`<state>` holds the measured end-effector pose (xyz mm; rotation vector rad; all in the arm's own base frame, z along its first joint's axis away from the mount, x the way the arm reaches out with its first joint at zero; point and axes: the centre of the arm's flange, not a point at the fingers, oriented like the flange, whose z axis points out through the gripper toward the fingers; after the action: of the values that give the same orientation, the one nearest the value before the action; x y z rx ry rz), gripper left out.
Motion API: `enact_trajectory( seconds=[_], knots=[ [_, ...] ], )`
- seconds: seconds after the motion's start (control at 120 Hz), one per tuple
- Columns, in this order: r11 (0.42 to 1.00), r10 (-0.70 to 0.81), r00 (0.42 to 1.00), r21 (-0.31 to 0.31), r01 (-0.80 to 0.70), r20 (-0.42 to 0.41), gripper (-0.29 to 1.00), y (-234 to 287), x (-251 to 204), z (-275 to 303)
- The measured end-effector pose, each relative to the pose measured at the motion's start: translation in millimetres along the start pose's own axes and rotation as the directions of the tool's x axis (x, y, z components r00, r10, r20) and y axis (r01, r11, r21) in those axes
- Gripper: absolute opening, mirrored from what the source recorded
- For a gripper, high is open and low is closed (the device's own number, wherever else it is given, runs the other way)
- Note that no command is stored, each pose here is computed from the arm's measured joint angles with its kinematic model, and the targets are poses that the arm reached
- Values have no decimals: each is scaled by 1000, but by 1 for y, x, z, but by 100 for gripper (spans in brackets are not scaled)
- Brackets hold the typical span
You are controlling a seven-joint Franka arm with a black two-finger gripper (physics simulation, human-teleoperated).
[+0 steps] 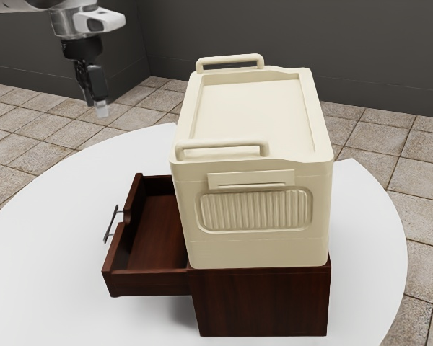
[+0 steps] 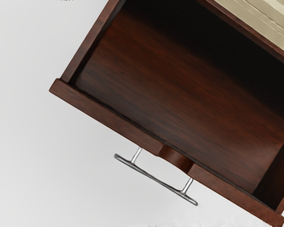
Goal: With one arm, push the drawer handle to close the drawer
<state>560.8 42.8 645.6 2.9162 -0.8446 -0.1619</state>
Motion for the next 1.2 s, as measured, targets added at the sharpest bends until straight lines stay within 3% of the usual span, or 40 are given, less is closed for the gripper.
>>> enact_trajectory(
  seconds=[0.167, 0.233, 0.308, 0.375, 0.417, 0.467, 0.55, 0.642, 0.783, 0.908, 1.058, 1.2],
  knots=[
    [996, 94, 996, 4, -94, -5, 70, 2, -2, -6],
    [987, 144, 987, 77, -138, -71, 70, 20, -16, -52],
    [967, 179, 976, 206, -150, -126, 70, 77, -72, -123],
    [918, 307, 949, 286, -275, -71, 70, 165, -78, -144],
    [898, 344, 939, 301, -322, -24, 70, 188, -82, -145],
    [917, 300, 953, 262, -300, 42, 66, 176, -102, -127],
    [960, 197, 972, 178, -218, 130, 47, 150, -163, -66],
    [969, 212, 958, 84, -232, 195, 25, 123, -177, 5],
    [914, 359, 889, 85, -396, 283, 12, 130, -150, 44],
    [927, 358, 889, 1, -374, 284, 2, 53, -151, 110],
    [911, 405, 878, -30, -411, 258, -4, 10, -114, 173],
    [909, 409, 888, -10, -416, 210, -6, -6, -90, 199]
  ],
)
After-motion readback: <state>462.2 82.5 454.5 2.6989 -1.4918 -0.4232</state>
